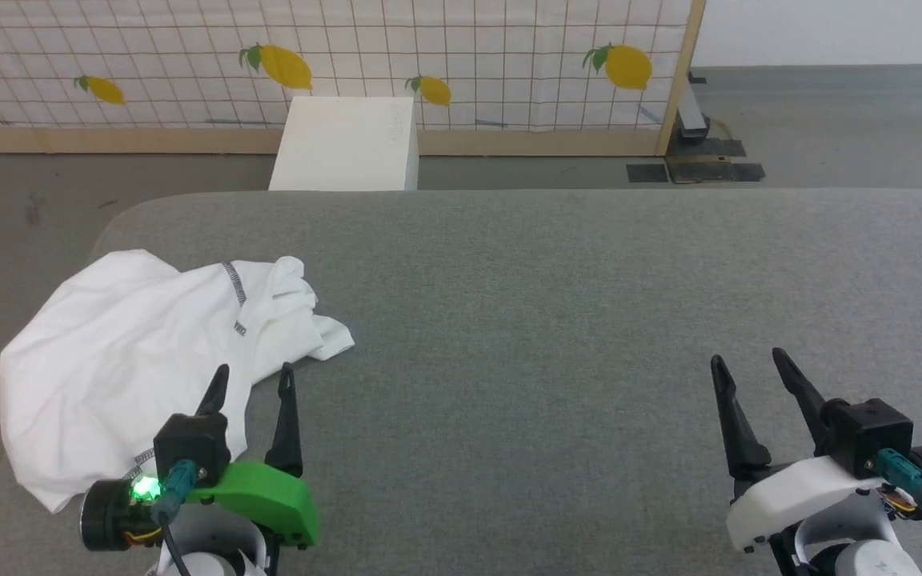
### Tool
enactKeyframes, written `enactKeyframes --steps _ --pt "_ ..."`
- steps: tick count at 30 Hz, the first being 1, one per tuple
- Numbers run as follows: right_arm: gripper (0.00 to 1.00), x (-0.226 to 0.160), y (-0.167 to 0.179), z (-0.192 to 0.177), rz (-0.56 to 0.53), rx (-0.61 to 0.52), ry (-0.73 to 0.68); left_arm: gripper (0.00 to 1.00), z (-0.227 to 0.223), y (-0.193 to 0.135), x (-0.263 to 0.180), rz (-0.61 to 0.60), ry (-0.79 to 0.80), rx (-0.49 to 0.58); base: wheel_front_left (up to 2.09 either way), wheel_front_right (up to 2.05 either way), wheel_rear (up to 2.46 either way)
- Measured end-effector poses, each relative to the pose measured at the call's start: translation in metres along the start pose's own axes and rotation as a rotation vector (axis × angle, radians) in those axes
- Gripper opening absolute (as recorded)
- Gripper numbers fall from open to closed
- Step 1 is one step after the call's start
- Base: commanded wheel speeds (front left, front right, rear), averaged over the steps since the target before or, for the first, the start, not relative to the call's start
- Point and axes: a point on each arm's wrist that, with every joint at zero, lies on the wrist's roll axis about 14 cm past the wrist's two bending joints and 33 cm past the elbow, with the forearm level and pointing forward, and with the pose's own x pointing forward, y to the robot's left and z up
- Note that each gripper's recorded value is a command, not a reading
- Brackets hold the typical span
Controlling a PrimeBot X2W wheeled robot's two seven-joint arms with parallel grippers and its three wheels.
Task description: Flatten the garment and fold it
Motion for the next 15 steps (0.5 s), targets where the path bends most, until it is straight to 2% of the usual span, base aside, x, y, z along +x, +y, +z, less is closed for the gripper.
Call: enactKeyframes --steps 15 --pt "1.00 0.009 0.026 -0.008 0.079 0.046 0.006 1.00 -0.005 0.028 -0.024 0.090 -0.003 -0.025 0.00 0.00 0.00"
